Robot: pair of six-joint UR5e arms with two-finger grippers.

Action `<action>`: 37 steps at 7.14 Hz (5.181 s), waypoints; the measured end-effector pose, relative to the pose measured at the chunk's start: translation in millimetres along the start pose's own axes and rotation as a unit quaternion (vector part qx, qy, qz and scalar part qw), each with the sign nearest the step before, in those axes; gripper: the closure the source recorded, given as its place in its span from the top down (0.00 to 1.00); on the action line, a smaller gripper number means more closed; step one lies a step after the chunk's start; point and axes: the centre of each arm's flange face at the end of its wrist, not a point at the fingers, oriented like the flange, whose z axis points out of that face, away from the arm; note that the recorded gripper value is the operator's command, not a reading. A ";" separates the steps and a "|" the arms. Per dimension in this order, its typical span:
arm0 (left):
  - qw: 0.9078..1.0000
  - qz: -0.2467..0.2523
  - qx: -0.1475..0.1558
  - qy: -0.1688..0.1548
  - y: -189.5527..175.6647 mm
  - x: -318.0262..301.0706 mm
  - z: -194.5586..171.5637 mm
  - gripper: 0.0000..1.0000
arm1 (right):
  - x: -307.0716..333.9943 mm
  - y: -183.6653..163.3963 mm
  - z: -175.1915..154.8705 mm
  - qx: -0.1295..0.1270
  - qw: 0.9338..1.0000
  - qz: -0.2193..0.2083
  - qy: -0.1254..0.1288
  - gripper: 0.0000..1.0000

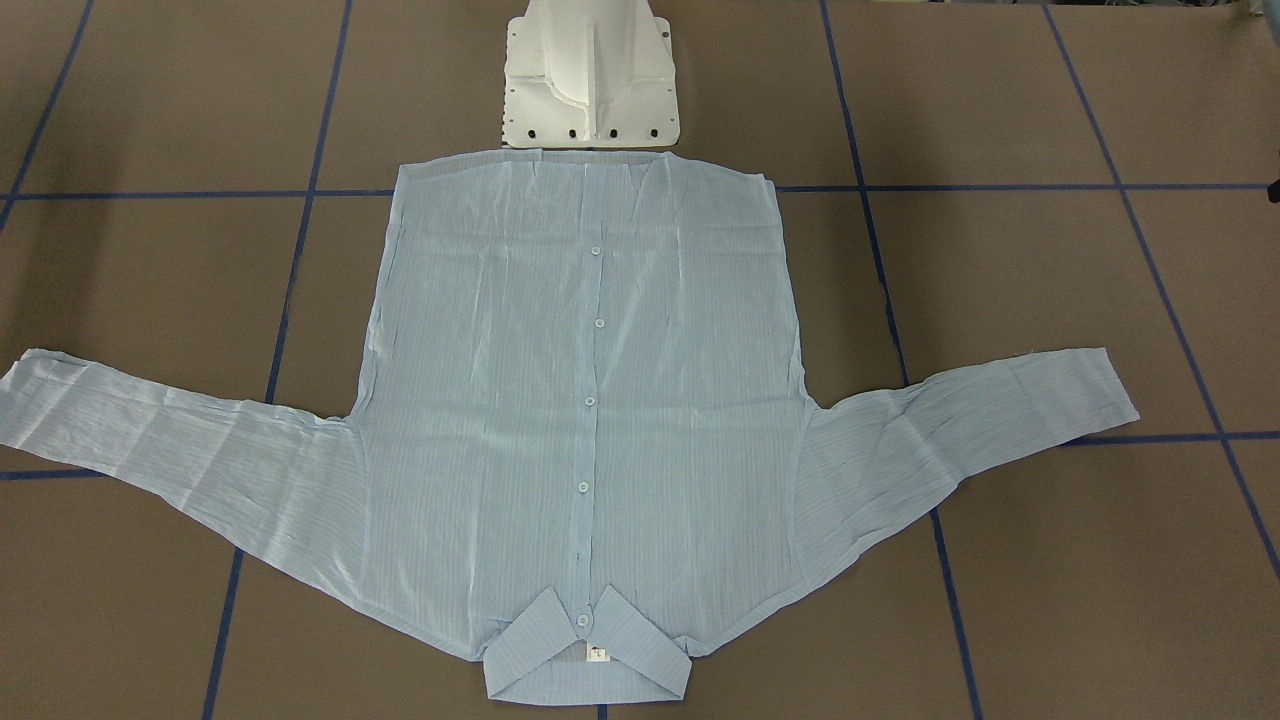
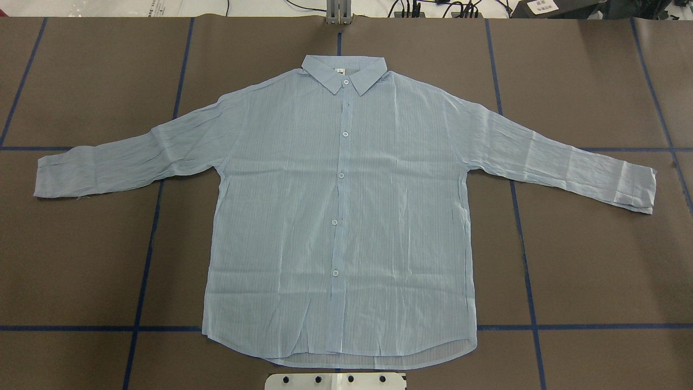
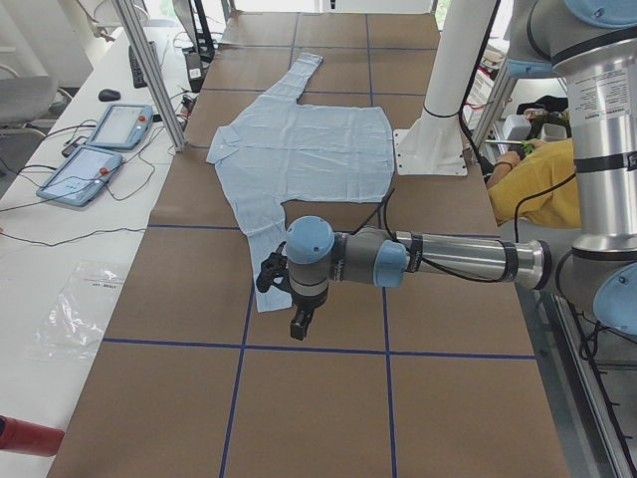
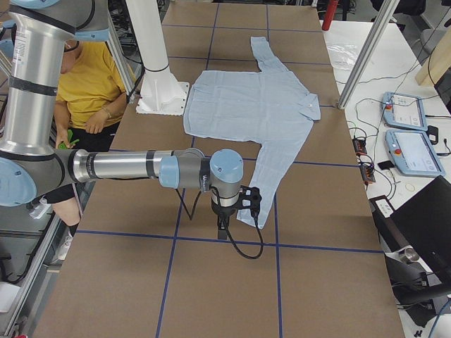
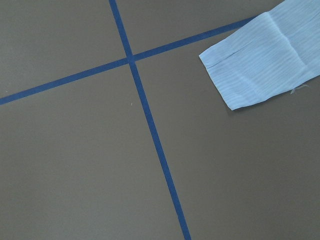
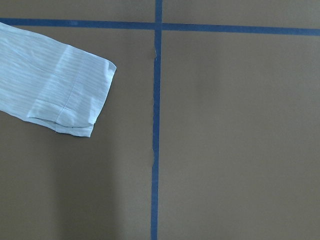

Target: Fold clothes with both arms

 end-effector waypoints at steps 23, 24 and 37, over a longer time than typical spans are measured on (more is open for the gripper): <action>0.978 0.099 0.180 -0.028 -90.9 64.4 -108.4 1.00 | -80.3 -90.2 164.5 0.192 0.979 0.036 -0.053 0.73; 0.978 0.099 0.180 -0.028 -90.9 64.3 -108.3 1.00 | -83.4 -89.4 169.9 0.191 0.980 0.032 -0.049 0.65; 0.976 0.107 0.189 -0.030 -91.0 47.2 -92.2 1.00 | -121.0 -96.5 166.7 0.205 0.978 0.013 -0.040 0.00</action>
